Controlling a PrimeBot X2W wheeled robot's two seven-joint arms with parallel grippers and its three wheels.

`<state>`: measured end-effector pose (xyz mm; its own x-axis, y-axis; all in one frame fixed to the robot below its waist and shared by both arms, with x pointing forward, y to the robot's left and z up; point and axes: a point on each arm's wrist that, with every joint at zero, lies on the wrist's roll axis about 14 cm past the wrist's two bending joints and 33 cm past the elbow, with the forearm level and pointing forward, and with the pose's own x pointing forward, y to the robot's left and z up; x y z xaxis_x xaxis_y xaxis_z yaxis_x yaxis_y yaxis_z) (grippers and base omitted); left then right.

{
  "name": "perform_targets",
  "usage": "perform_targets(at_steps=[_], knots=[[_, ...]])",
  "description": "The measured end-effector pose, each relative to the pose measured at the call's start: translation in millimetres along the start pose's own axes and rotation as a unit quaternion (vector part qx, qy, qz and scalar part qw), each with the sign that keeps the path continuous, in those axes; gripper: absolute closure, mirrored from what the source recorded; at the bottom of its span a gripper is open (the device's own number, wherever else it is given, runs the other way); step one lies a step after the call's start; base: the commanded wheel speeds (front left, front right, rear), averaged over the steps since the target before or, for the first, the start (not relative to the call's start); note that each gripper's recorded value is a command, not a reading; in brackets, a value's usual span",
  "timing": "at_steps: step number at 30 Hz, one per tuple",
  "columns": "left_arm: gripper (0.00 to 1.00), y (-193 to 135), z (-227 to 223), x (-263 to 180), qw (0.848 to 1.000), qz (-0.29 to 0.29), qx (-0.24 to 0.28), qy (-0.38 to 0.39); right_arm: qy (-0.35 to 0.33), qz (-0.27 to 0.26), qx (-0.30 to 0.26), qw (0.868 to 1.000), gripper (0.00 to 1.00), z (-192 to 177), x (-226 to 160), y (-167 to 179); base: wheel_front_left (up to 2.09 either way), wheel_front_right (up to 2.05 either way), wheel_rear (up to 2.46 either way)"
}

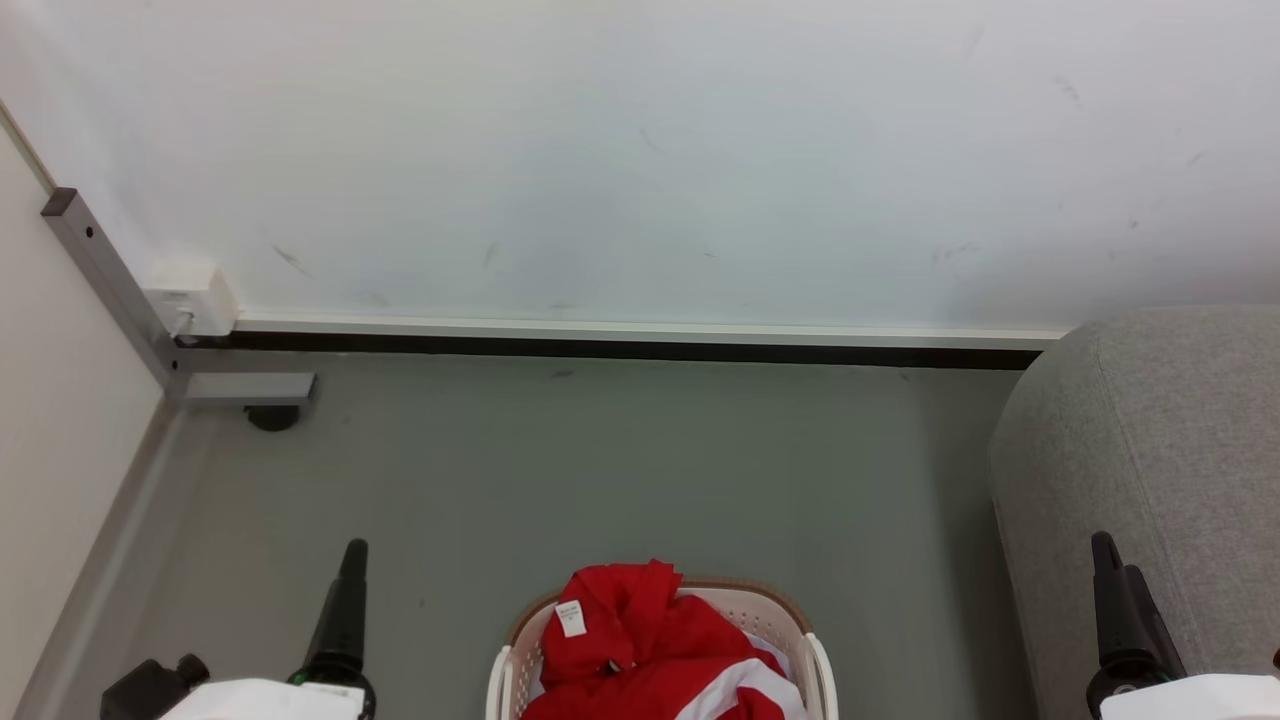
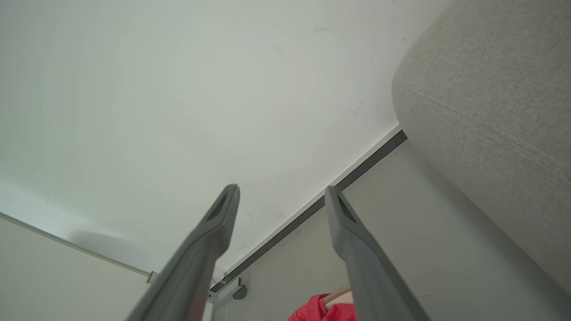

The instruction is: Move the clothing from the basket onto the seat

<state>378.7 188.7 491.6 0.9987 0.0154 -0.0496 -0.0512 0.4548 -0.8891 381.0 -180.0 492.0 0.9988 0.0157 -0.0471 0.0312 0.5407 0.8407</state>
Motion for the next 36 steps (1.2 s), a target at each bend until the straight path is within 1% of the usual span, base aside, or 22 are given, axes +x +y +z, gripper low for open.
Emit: perform_targets(at_steps=[8, 17, 26, 36], knots=[[0.00, -5, -1, 0, 0.997, -0.009, 0.071, -0.001, 0.004, 0.004, -0.069, 0.998, 0.00, -4, 1, 2, 0.00, 0.00, 0.00], [0.00, -4, 2, -3, 0.990, -0.012, 0.141, -0.007, 0.010, 0.005, -0.140, 0.990, 0.00, -11, 1, -1, 0.00, 0.00, 0.00], [0.00, -10, 2, -3, 0.978, -0.027, 0.209, -0.008, 0.015, 0.011, -0.202, 0.979, 0.00, -16, 0, -1, 0.00, 0.00, 0.00], [0.00, -16, -1, -3, 0.959, -0.045, 0.279, -0.007, 0.021, 0.006, -0.264, 0.964, 0.00, -19, -3, -8, 0.00, 0.00, 0.00]])
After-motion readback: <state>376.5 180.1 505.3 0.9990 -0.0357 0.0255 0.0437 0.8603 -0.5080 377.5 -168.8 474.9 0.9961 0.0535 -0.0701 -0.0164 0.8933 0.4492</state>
